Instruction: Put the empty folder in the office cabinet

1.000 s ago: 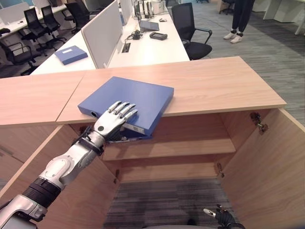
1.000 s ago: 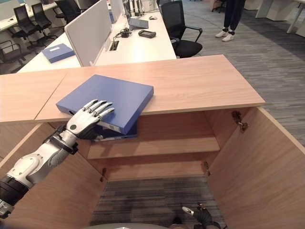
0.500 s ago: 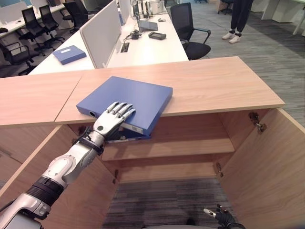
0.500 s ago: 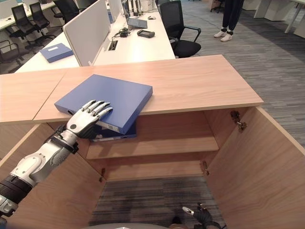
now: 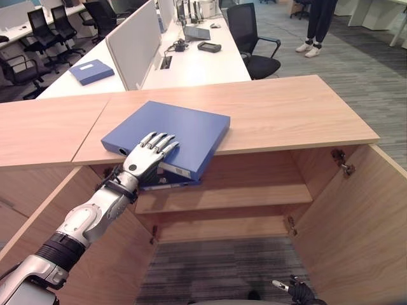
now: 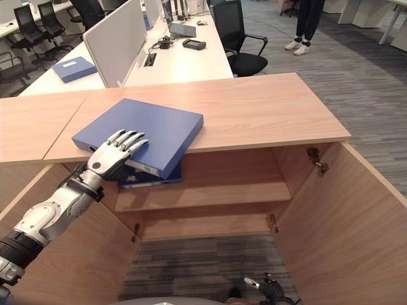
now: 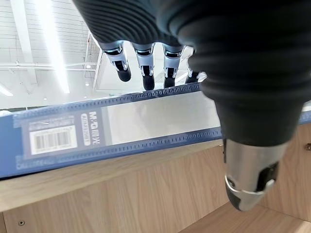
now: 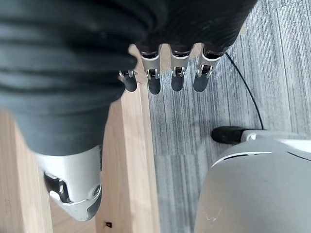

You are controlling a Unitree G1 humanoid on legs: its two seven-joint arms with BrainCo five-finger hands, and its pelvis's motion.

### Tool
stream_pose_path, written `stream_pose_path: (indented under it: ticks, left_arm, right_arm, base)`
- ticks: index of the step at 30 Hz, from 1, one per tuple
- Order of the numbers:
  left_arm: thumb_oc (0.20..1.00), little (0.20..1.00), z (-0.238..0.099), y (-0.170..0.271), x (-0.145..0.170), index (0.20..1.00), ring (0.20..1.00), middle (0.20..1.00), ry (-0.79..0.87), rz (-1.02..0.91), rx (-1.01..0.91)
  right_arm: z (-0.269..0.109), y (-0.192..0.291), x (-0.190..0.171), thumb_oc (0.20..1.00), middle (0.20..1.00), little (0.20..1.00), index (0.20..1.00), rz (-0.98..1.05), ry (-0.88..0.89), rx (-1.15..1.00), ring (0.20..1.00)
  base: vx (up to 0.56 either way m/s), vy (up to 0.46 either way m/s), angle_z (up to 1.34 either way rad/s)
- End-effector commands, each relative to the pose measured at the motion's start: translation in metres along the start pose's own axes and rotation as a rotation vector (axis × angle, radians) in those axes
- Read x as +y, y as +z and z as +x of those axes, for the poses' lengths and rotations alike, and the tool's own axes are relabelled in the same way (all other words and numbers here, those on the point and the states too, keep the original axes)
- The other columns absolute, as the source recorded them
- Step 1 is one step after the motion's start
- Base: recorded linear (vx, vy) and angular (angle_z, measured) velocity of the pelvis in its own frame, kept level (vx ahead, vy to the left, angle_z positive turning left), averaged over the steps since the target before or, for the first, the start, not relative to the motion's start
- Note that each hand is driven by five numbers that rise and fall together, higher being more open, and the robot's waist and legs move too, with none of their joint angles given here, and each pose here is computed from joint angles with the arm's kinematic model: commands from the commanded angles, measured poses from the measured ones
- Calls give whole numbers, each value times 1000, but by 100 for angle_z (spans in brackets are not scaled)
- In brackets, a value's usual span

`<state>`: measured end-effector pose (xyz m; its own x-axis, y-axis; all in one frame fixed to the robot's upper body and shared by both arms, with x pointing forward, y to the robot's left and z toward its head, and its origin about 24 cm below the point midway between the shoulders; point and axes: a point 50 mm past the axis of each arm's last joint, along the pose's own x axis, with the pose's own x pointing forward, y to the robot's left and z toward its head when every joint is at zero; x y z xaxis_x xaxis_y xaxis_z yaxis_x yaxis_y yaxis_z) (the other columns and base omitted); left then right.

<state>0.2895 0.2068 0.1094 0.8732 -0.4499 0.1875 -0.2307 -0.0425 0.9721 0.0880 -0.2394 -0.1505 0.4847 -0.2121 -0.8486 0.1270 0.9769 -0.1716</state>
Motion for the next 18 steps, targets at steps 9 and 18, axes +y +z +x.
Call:
stream_pose_path:
  ticks: [9, 18]
  left_arm:
    - [200, 200, 37, -17, 37, 200, 200, 200, 140, 87, 24]
    - [200, 200, 35, -18, 36, 200, 200, 200, 137, 73, 33]
  right_arm:
    - [9, 27, 4, 1000, 1000, 1000, 1000, 7, -8, -66, 1000]
    - [8, 26, 4, 1000, 1000, 1000, 1000, 12, -7, -65, 1000]
  base:
    - [0, 0, 0]
    - [0, 0, 0]
